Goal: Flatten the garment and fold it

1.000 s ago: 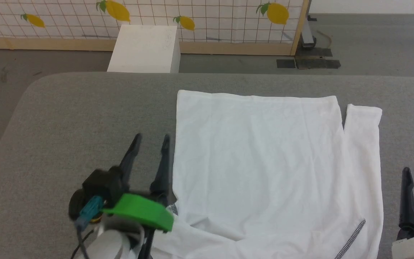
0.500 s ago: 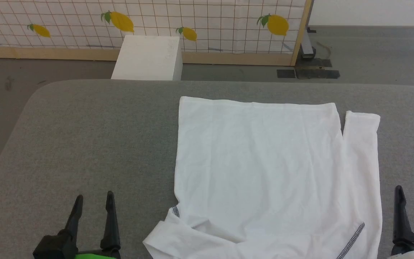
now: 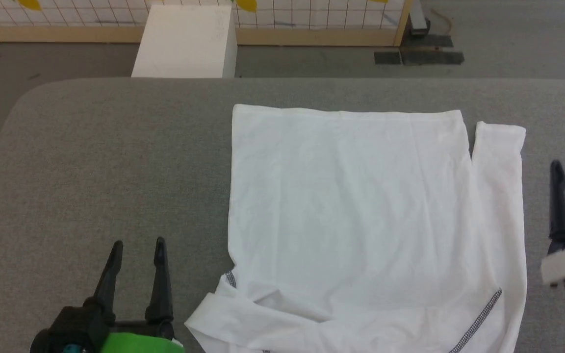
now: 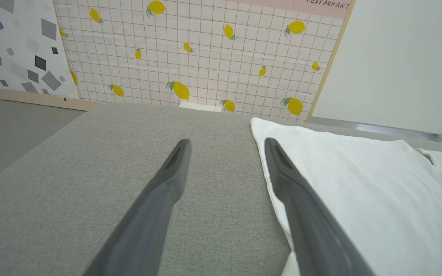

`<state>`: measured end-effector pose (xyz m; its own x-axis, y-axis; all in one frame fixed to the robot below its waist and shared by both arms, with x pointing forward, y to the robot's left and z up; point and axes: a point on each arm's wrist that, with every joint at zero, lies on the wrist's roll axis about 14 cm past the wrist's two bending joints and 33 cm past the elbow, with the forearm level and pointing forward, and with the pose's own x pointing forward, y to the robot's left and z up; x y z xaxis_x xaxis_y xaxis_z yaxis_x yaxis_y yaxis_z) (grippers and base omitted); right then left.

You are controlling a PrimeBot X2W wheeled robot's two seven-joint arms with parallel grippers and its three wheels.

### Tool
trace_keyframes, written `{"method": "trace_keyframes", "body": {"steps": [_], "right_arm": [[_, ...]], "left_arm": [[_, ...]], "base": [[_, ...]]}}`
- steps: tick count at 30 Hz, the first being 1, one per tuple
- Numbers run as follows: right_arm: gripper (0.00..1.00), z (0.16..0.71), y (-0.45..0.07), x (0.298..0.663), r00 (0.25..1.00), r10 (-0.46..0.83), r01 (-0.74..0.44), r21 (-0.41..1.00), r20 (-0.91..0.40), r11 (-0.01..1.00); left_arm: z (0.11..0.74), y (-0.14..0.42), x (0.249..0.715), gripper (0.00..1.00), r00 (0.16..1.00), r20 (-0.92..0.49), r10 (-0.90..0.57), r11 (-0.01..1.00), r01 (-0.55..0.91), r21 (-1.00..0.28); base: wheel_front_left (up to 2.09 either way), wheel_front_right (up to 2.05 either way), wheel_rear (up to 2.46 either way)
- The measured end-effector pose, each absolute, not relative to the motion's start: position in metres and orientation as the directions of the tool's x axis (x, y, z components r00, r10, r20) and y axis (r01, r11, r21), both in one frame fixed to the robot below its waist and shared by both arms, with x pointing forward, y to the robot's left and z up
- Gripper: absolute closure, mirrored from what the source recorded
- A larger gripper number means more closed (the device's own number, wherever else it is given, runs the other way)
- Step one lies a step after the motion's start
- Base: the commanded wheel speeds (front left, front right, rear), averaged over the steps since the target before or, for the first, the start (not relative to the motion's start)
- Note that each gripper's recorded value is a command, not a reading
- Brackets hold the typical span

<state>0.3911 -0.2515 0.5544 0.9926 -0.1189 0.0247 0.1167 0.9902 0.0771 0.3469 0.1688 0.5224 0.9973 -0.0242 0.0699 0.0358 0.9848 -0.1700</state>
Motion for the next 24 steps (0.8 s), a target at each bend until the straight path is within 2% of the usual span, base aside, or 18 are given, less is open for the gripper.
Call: {"method": "trace_keyframes", "body": {"steps": [8,15,20,24], "right_arm": [[0.00,0.582,-0.268,0.467,0.996,-0.081,0.083,0.031,-0.042,0.996],[0.00,0.554,-0.288,0.522,0.965,-0.102,0.116,0.046,-0.241,0.992],[0.00,0.499,-0.312,0.539,0.867,-0.152,0.219,0.089,-0.475,0.972],[0.00,0.469,-0.327,0.546,0.790,-0.197,0.286,0.065,-0.581,0.956]], "left_arm": [[0.513,0.161,0.381,0.00,0.997,0.066,-0.049,0.983,0.060,-0.172],[0.496,0.157,0.404,0.00,0.997,0.039,-0.063,0.982,0.069,-0.176],[0.489,0.153,0.419,0.00,0.996,0.041,-0.082,0.984,0.087,-0.156],[0.481,0.151,0.426,0.00,0.995,0.028,-0.092,0.984,0.095,-0.152]], "base": [[0.00,0.00,0.00],[0.00,0.00,0.00],[0.00,0.00,0.00],[0.00,0.00,0.00]]}}
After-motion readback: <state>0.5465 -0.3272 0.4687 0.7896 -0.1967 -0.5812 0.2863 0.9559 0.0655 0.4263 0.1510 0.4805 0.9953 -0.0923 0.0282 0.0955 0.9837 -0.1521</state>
